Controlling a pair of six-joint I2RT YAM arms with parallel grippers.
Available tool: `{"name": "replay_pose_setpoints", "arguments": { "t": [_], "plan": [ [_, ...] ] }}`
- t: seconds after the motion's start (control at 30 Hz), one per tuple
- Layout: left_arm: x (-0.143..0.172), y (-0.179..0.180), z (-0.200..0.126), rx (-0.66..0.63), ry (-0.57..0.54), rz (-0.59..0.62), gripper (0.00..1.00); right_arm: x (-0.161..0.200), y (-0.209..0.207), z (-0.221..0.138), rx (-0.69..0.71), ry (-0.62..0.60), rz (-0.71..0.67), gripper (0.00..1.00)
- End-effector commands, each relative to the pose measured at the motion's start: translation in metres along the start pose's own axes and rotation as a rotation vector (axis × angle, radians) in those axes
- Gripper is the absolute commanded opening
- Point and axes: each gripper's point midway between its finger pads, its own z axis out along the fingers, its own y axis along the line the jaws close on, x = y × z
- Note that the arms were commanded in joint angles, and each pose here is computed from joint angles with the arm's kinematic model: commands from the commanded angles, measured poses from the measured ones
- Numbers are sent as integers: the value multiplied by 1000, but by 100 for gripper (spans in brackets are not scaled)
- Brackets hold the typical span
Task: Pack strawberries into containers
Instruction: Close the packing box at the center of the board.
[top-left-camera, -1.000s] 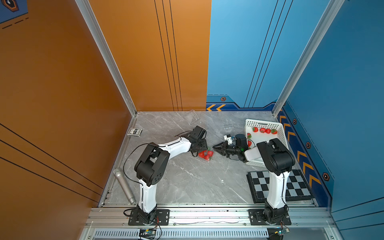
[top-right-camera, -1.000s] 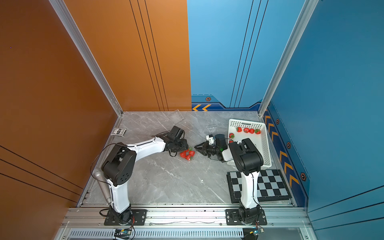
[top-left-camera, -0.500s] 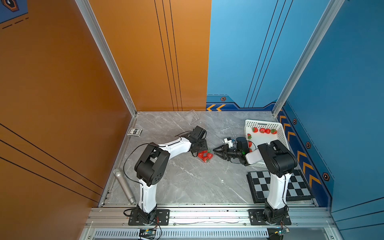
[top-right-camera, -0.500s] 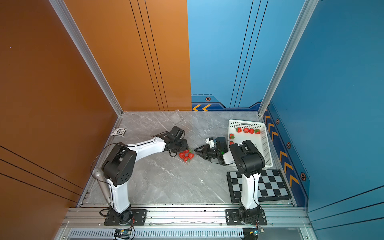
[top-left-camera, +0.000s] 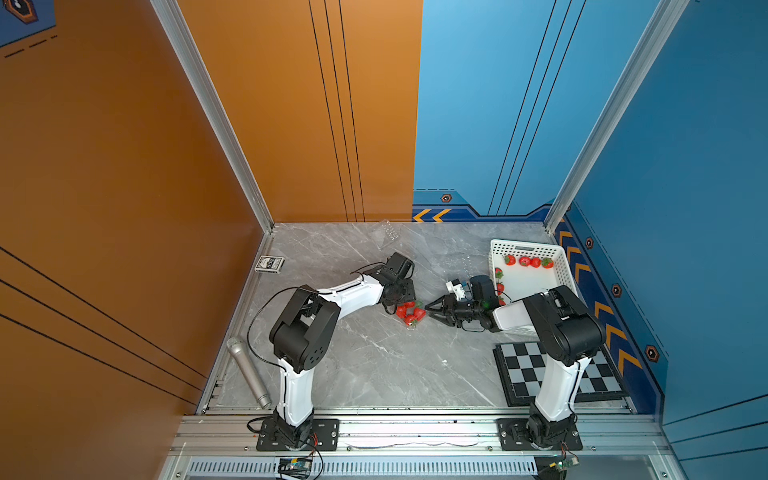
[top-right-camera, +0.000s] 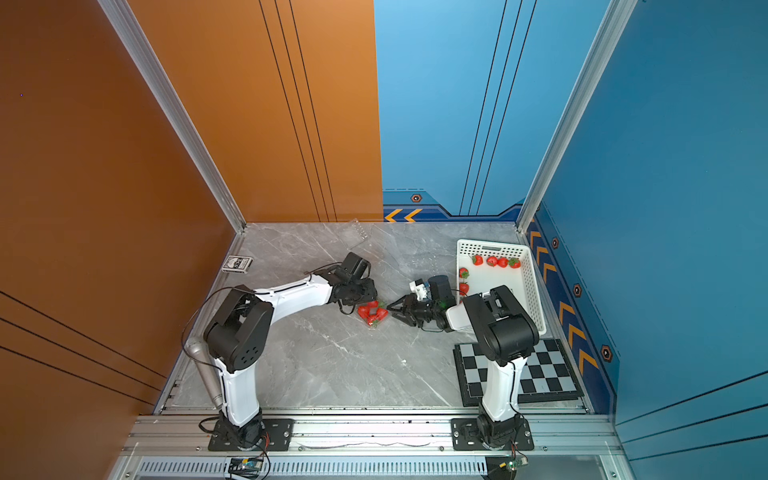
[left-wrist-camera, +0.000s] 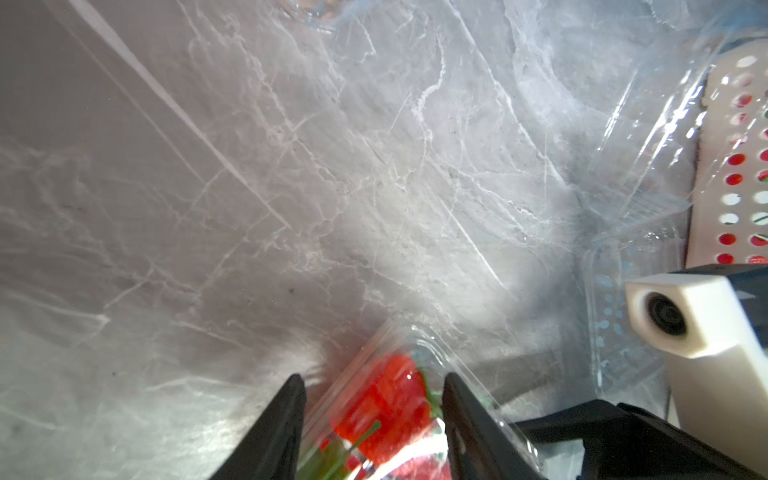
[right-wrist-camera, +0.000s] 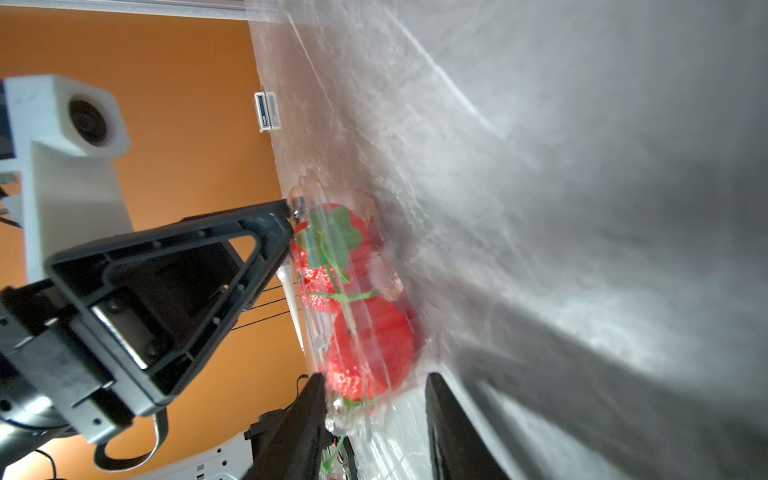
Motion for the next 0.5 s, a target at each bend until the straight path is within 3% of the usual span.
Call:
{"name": "replay_pose_setpoints", "arguments": {
  "t": [0.0, 0.23, 0.47],
  "plan": [
    [7, 6, 4, -40, 20, 6, 54, 5, -6, -2, 63, 9, -15, 41],
    [10, 7, 8, -45, 29, 8, 53, 1, 6, 4, 13, 0, -15, 39],
    [11, 5, 8, -43, 32, 9, 53, -1, 13, 11, -32, 0, -8, 28]
  ]
}}
